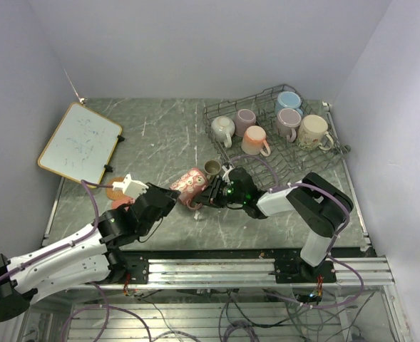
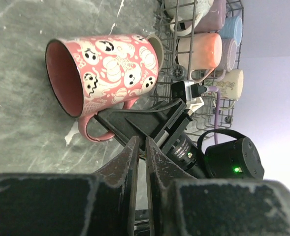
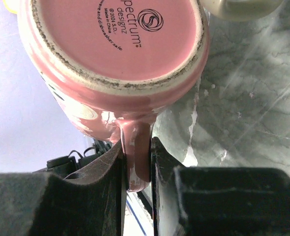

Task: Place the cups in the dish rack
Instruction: Pick up the cup at the center of the board.

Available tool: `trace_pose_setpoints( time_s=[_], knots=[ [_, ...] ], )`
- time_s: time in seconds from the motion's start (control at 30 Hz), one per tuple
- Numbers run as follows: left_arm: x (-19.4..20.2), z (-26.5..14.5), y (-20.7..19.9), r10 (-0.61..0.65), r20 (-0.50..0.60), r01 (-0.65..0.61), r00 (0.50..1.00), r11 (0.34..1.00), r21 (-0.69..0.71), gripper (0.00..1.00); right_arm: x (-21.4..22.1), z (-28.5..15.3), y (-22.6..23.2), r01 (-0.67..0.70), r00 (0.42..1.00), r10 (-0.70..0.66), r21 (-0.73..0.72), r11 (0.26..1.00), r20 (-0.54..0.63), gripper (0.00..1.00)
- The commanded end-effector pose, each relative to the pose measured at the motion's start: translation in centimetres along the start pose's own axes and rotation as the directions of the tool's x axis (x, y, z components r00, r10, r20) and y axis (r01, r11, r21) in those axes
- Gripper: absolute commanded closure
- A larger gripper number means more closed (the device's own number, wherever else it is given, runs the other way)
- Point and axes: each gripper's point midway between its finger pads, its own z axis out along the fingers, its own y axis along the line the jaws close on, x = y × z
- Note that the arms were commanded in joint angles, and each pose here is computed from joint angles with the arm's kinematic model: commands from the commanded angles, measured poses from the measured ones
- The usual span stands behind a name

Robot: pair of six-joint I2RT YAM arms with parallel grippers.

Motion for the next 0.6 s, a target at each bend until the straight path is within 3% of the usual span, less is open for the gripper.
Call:
trace_pose_setpoints(
  time_s=[0.0,0.2,0.37,0.57],
  knots=[
    [-2.1,-0.8,0.2,0.163,0.074,-0.163,0.984,0.987,-0.011,0.80,-3.3,-0.9,5.0,0.076,0.993,-0.062,-0.137,0.988,0.103,1.00],
    [-1.7,-0.4,1.6,0.198,0.068,-0.195,0.978,0.980,-0.044,0.78,-3.1,-0.8,4.2,0.085,0.993,-0.076,-0.096,0.992,0.092,1.00],
    [-1.6,0.0,2.8,0.265,0.071,-0.262,0.962,0.964,-0.046,0.36,-3.3,-1.1,4.4,0.106,0.990,-0.097,-0.097,0.990,0.100,1.00],
    [-0.6,-0.4,0.4,0.213,0.065,-0.222,0.975,0.949,0.223,0.18,-2.9,-0.9,4.1,0.091,0.993,-0.082,-0.101,0.991,0.086,0.99]
  ],
)
